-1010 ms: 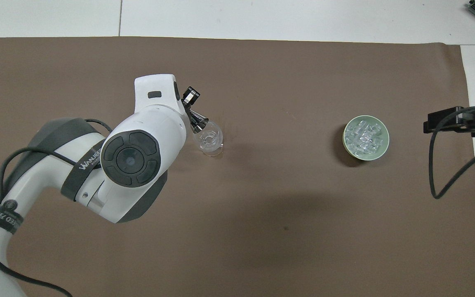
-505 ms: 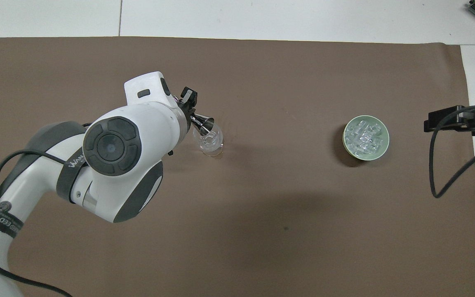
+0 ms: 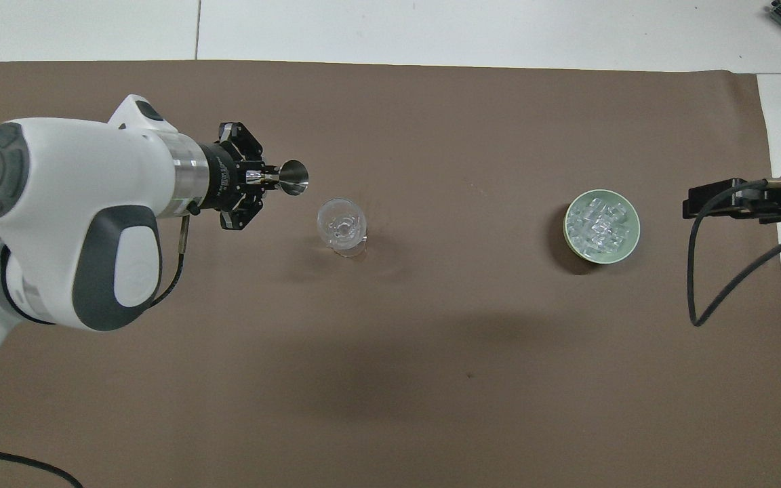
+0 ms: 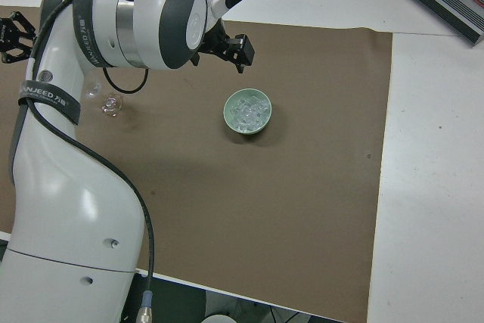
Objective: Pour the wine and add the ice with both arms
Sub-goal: 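Carry the silver cup back while the right gripper reaches the ice cup, then set down the silver cup while the right gripper grasps the ice cup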
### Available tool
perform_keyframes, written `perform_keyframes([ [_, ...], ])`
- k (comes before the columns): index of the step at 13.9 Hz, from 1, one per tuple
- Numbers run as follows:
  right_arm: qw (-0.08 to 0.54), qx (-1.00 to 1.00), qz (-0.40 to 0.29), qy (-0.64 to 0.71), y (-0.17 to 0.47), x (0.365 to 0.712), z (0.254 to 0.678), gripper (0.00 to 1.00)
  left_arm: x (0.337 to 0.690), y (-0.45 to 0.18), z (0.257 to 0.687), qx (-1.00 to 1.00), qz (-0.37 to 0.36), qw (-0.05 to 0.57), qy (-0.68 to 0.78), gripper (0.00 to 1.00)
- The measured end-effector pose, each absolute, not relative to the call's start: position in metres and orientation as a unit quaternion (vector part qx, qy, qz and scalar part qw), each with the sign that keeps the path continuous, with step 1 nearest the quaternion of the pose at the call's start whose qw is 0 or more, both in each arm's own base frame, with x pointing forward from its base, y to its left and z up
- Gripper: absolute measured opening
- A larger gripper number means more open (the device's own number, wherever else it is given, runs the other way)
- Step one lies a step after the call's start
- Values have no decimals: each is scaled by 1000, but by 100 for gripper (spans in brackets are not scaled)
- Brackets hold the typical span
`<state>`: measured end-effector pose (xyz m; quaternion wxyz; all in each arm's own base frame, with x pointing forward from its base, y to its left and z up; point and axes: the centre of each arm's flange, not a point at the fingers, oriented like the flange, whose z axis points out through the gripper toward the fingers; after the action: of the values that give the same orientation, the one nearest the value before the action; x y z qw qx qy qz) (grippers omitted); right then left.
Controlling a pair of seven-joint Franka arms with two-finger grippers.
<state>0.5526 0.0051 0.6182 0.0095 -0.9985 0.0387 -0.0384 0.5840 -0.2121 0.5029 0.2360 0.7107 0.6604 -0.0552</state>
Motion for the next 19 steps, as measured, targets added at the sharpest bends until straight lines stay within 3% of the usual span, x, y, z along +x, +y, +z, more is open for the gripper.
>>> perform_keyframes([
  [6, 8, -997, -66, 40, 4, 568, 543, 100, 600, -120, 479, 612, -181, 261, 724, 21],
  [13, 5, -996, -77, 39, 4, 582, 455, 98, 586, 2, 400, 591, -278, 295, 697, 21],
  [19, 7, -995, -91, 34, 9, 591, 414, 81, 580, 85, 339, 555, -313, 353, 685, 21],
])
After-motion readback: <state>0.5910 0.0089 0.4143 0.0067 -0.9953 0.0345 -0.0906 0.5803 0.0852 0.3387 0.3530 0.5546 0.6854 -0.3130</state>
